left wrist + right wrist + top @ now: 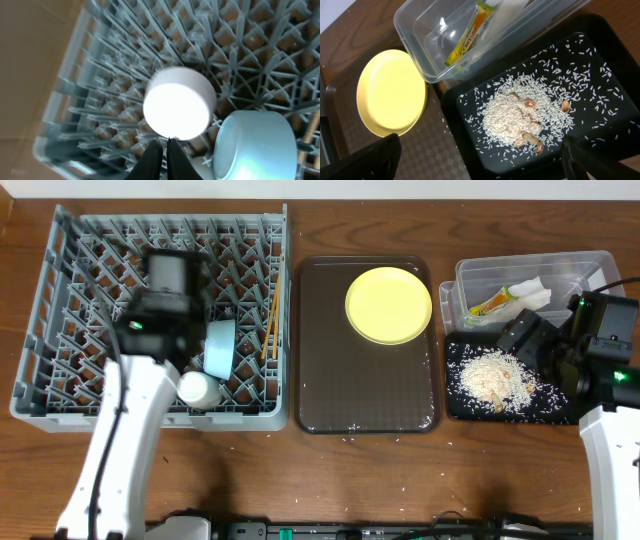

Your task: Sort waste into correct bins and load items into the dishwasher

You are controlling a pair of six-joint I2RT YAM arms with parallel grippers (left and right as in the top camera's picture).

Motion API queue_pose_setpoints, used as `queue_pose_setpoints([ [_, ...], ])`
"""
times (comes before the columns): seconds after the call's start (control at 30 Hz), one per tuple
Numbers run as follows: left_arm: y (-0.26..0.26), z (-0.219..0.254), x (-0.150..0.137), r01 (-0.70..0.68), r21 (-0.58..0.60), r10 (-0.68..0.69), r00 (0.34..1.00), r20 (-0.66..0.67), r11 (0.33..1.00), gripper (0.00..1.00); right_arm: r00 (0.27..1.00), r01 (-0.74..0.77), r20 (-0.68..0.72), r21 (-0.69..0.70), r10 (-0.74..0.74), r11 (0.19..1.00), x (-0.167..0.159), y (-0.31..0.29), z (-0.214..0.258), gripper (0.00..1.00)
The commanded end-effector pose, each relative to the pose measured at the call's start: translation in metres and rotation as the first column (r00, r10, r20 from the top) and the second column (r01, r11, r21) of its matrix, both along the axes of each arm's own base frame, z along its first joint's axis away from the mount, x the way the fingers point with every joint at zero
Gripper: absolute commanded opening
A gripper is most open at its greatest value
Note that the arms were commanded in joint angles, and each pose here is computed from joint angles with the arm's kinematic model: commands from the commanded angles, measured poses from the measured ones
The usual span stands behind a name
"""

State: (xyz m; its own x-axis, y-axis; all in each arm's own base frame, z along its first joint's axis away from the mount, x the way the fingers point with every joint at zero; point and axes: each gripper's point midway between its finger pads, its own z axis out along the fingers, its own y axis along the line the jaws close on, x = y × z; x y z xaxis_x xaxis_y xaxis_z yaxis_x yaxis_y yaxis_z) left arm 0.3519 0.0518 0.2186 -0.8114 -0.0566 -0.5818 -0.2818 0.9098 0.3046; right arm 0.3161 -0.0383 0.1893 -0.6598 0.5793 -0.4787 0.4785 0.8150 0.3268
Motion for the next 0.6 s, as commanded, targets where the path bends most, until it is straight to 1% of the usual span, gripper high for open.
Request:
queue_pose_setpoints([
  [0.0,0.006,-0.049,0.010,-0.035,-0.304,0.014,0.997,-0.074,0.952,0.07,1.000,0.017,0.018,0.004,-0.017,1.000,0.000,-0.003,0.006,0.99],
  [0.07,0.019,-0.072,0.015,-0.081,-0.367,0.041,0.992,-0.117,0.926,0.07,1.000,0.017,0.017,0.004,-0.017,1.000,-0.001,-0.003,0.006,0.99],
  [0.13,0.023,-0.095,0.019,-0.101,-0.398,0.037,0.986,-0.165,0.912,0.07,1.000,0.017,0.018,0.004,-0.017,1.000,0.000,-0.003,0.006,0.99],
  [0.23,0.024,-0.124,0.025,-0.101,-0.404,0.009,0.974,-0.225,0.909,0.07,1.000,0.017,0.018,0.004,-0.017,1.000,0.000,-0.003,0.006,0.99],
  [0.3,0.035,-0.130,0.040,-0.102,-0.357,0.035,0.981,-0.191,0.929,0.07,1.000,0.017,0.018,0.004,-0.017,1.000,0.000,-0.003,0.006,0.99],
  [0.4,0.049,-0.118,0.059,-0.094,-0.299,0.067,0.993,-0.099,0.950,0.08,1.000,0.017,0.018,0.004,-0.017,1.000,0.000,-0.003,0.006,0.99],
  [0.57,0.051,-0.115,0.060,-0.095,-0.289,0.071,0.993,-0.094,0.953,0.07,1.000,0.017,0.018,0.004,-0.017,1.000,0.000,-0.003,0.006,0.99],
])
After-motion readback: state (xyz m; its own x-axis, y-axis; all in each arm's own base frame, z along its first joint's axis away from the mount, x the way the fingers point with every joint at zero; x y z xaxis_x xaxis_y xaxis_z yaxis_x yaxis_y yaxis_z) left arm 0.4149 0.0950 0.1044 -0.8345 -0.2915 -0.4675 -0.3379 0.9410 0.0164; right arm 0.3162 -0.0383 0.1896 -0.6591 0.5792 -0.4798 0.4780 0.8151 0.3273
